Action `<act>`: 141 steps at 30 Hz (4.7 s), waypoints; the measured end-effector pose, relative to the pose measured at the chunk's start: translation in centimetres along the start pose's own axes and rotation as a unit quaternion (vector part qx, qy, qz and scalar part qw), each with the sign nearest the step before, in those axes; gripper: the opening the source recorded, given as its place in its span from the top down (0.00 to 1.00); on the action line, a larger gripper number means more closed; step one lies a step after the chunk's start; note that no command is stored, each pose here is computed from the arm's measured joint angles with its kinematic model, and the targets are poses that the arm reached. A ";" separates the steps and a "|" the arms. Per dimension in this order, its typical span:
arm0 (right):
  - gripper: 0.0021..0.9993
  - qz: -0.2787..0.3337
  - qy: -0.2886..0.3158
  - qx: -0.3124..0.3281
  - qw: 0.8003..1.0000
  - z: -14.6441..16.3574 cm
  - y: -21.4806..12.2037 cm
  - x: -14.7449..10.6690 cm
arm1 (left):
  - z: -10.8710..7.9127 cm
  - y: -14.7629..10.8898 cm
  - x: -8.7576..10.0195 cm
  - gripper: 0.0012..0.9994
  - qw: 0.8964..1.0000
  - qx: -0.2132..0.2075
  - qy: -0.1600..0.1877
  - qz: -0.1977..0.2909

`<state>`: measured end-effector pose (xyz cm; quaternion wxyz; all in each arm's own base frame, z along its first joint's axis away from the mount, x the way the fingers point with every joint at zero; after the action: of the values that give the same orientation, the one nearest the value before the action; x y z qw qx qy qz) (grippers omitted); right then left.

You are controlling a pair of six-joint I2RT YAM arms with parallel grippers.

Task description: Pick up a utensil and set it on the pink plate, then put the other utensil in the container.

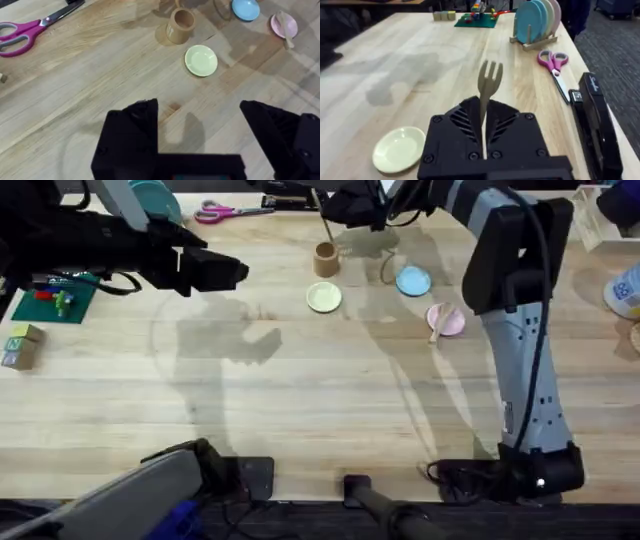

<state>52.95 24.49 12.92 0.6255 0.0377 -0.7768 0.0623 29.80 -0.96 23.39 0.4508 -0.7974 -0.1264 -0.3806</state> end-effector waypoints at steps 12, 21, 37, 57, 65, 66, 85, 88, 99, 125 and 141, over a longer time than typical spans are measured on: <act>0.97 0.003 -0.060 -0.004 0.998 -0.5 -0.3 8.4 | 0.0 0.0 0.0 0.00 1.000 0.000 0.000 0.000; 0.97 0.032 -0.015 0.003 0.999 1.5 0.1 7.2 | 0.0 0.0 0.0 0.00 1.000 0.000 0.000 0.000; 0.97 0.033 -0.069 0.023 0.997 3.7 0.5 7.0 | 0.0 0.0 0.0 0.01 1.000 0.000 0.000 0.000; 0.97 0.025 -0.138 0.027 0.990 3.6 0.9 6.9 | 0.0 0.0 0.0 0.00 1.000 0.000 0.000 0.000; 0.97 0.018 -0.137 0.031 0.990 3.9 1.6 5.0 | 0.0 0.0 0.0 0.01 1.000 0.000 0.000 0.000; 0.97 0.017 -0.136 0.032 0.990 4.0 1.7 4.7 | 0.0 0.0 0.0 0.00 1.000 0.000 0.000 0.000; 0.97 0.014 -0.101 0.035 0.994 6.2 2.0 -0.6 | 0.0 0.0 0.0 0.00 1.000 0.000 0.000 0.000; 0.97 0.015 -0.102 0.035 0.994 6.4 2.0 -1.2 | 0.0 0.0 0.0 0.00 1.000 0.000 0.000 0.000; 0.97 0.015 -0.099 0.035 0.994 6.7 2.1 -1.9 | 0.0 0.0 0.0 0.01 1.000 0.000 0.000 0.000; 0.00 0.056 -0.092 0.038 0.993 7.4 0.8 4.5 | 0.0 0.0 0.0 0.01 1.000 0.000 0.000 0.000; 0.00 0.239 0.080 -0.047 0.967 9.9 -2.6 18.6 | 0.0 0.0 0.0 0.00 1.000 0.000 0.000 0.000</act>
<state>39.74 20.86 29.11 0.6533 -0.1837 -0.7131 0.1759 29.80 -0.95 23.39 0.4510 -0.7974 -0.1265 -0.3805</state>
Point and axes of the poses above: each hand's point on the last joint's axis, 136 mm out from that joint toward the fingers, its own y axis out along the fingers, its own z axis along the line the jaws close on, x = y × z, the point moved 2 cm from there along -y, back along the fingers, and after that the axes turned 11 degrees about -y, right-handed, at the moved point
